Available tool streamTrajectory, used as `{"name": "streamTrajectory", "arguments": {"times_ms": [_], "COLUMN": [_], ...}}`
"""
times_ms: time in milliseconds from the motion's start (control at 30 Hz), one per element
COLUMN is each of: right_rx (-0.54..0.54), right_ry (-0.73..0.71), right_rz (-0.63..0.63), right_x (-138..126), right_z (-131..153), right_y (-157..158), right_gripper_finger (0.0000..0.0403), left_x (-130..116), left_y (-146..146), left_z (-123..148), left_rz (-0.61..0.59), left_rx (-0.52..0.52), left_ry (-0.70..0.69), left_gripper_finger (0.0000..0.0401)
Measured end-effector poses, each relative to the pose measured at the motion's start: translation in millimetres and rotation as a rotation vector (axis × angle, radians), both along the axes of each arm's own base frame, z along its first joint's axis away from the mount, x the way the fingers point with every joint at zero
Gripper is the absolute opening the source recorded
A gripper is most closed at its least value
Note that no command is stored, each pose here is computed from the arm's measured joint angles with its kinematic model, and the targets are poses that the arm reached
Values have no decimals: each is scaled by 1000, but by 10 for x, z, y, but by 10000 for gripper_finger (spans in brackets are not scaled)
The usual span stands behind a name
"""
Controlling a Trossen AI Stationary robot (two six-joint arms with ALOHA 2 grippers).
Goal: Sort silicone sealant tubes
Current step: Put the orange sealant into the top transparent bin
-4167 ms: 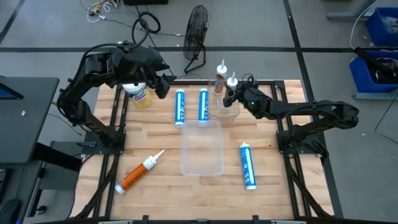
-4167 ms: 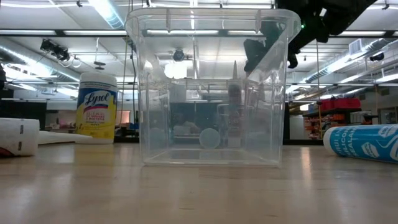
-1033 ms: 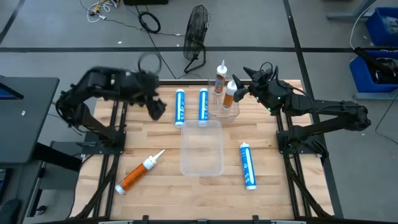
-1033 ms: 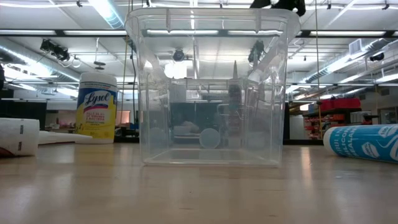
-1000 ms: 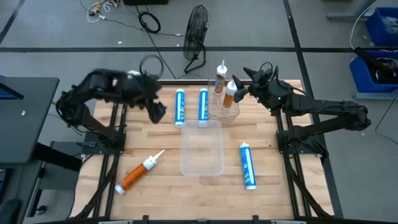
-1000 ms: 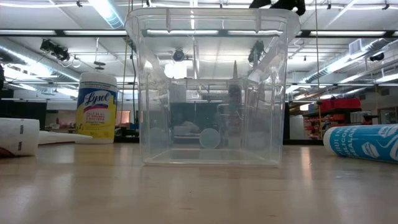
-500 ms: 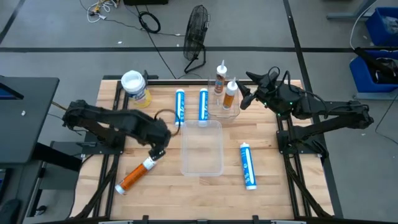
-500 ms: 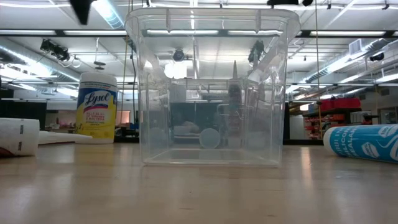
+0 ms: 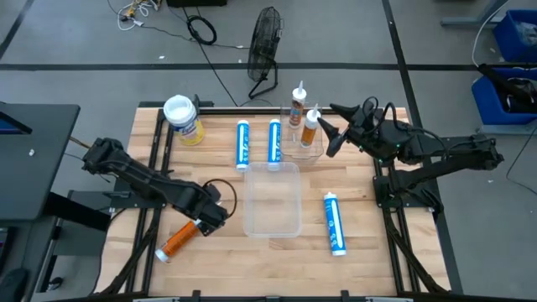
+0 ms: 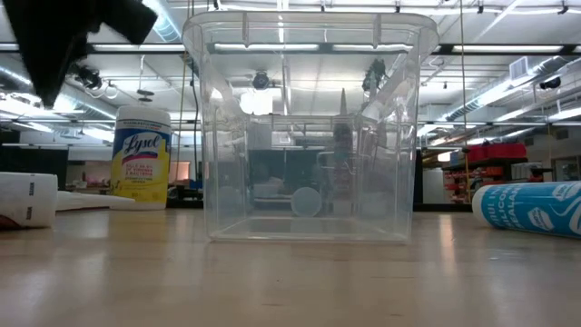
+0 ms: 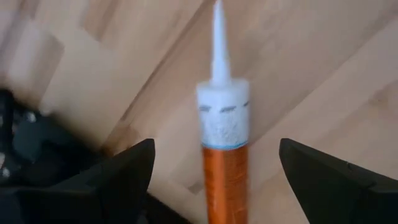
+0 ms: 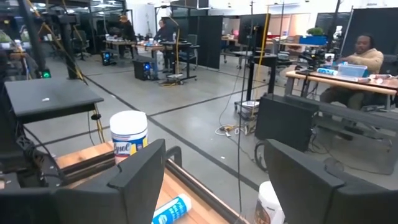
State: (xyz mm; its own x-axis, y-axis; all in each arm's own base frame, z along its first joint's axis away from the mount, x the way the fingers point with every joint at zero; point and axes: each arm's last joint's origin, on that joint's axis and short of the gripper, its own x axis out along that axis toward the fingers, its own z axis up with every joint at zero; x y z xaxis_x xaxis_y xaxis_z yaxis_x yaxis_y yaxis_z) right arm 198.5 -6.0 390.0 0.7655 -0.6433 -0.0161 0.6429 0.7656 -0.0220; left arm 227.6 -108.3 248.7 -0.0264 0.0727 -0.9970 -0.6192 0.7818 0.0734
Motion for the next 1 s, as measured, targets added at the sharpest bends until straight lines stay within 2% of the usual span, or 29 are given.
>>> {"name": "streamTrajectory", "arguments": {"times_ms": [67, 233, 433, 633, 867, 1000], "right_rx": [-2, -2, -2, -4, -4, -3], "right_ry": [2, 2, 2, 4, 4, 4], "right_rz": [5, 6, 5, 5, 5, 5], "right_x": [0, 0, 0, 0, 1, 1], "right_z": [-1, -1, -1, -1, -2, -2], "right_y": [9, 11, 10, 9, 9, 9], "right_gripper_finger": [275, 275, 275, 275, 275, 275], "left_x": [-26, -4, -108, -171, -241, -292], "left_y": [-24, -119, -133, -191, -198, -234], "left_z": [-118, -314, -450, -646, -738, -806], "left_rz": [18, 26, 42, 34, 73, 55], "left_rx": [-20, -90, -61, -130, -120, -136], "left_ry": [9, -68, -25, -29, -7, -3], "left_gripper_finger": [349, 349, 348, 348, 348, 348]}}
